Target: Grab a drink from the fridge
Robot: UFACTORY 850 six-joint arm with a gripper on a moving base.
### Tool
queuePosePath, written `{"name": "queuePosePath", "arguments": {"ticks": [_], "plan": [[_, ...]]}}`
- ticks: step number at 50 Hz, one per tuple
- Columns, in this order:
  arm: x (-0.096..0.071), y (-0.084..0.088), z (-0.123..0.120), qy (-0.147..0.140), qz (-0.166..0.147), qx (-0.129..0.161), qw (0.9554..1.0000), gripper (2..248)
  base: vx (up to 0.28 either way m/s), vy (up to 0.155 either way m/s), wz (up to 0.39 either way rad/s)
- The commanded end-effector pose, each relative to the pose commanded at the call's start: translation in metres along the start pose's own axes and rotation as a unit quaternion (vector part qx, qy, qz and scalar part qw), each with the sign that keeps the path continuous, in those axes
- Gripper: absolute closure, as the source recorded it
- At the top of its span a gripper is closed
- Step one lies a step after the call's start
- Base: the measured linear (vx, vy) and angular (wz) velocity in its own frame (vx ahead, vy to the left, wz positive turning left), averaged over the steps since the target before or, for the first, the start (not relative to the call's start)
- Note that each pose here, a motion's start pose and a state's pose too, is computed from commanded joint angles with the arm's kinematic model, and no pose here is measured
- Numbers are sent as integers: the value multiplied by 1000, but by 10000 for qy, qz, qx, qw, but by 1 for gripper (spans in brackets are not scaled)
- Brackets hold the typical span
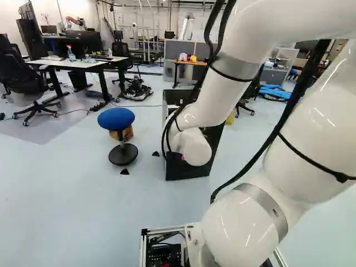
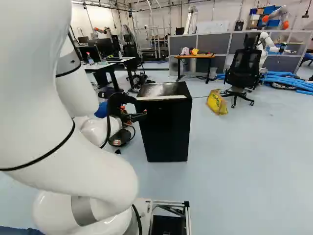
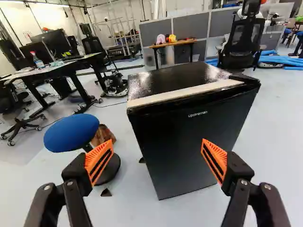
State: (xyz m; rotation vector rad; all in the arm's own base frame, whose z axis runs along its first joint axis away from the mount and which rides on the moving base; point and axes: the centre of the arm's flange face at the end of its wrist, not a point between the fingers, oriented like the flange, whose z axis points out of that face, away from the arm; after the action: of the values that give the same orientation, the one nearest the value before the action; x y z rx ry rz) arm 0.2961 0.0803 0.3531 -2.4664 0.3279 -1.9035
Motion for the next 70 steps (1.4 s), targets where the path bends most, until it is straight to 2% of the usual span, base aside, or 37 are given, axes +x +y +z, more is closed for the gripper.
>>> {"name": "queuePosePath", "arguments": {"ticks": [36, 70], "plan": [[-24, -34, 21, 291, -87, -425, 9986, 3, 0, 0, 0], [-53, -75, 57, 632, -206, -909, 9936, 3, 0, 0, 0]]}}
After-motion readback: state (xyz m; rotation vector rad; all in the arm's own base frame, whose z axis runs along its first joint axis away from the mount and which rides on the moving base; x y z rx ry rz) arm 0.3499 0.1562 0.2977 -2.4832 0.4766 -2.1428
